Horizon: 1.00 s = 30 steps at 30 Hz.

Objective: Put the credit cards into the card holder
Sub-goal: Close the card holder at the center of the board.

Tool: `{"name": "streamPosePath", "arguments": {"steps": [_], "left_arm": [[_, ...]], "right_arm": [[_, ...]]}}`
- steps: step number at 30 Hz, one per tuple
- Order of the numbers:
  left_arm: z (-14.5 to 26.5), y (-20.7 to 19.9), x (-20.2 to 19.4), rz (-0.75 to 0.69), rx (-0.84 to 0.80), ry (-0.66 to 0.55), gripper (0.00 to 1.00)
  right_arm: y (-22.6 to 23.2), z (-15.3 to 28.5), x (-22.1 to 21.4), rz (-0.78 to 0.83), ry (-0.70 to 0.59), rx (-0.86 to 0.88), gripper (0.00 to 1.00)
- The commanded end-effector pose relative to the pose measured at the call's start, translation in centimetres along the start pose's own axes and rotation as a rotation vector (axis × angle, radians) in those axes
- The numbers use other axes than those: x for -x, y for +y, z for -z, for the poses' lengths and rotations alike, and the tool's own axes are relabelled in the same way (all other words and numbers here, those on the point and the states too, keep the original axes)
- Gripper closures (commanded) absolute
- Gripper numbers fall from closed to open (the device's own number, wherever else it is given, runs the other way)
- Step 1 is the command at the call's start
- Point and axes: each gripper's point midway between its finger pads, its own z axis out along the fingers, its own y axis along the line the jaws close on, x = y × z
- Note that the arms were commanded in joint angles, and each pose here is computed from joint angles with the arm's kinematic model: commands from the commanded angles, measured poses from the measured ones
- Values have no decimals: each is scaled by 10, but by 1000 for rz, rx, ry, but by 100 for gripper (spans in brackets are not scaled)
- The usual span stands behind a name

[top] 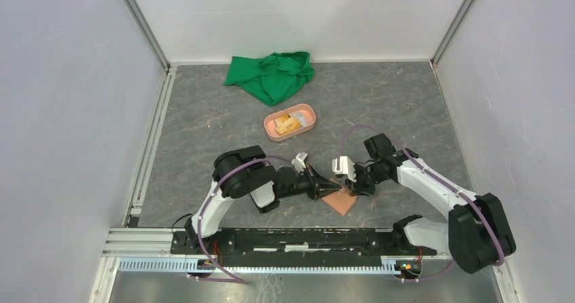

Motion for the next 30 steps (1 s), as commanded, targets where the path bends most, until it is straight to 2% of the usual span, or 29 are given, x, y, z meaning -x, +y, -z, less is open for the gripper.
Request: {"name": "streamPosePath", "arguments": {"steps": [1, 7, 15, 18, 21, 24, 28, 30], "left_arm": [[-14, 19, -14, 17, 64, 97, 98], [-11, 15, -16, 5, 64, 106, 98], [0, 23, -19, 1, 84, 113, 98], [2, 26, -20, -11, 98, 114, 98], [2, 30, -19, -15, 107, 114, 98], [1, 30, -19, -19, 105, 115, 98], [0, 29, -19, -27, 101, 116, 98], [-1, 27, -19, -29, 95, 117, 98]], "right_arm": [[-7, -6, -11, -28, 36, -30, 75], [-11, -11, -26, -73, 98, -51, 79], [-15, -10, -25, -80, 99, -75, 80], [-20, -5, -16, -63, 81, -95, 78], [-33, 10, 2, -35, 37, -157, 67], [-37, 25, 19, 1, -5, -189, 62], [-27, 30, 29, 55, -42, -152, 63], [-12, 27, 33, 108, -81, -82, 66]]}}
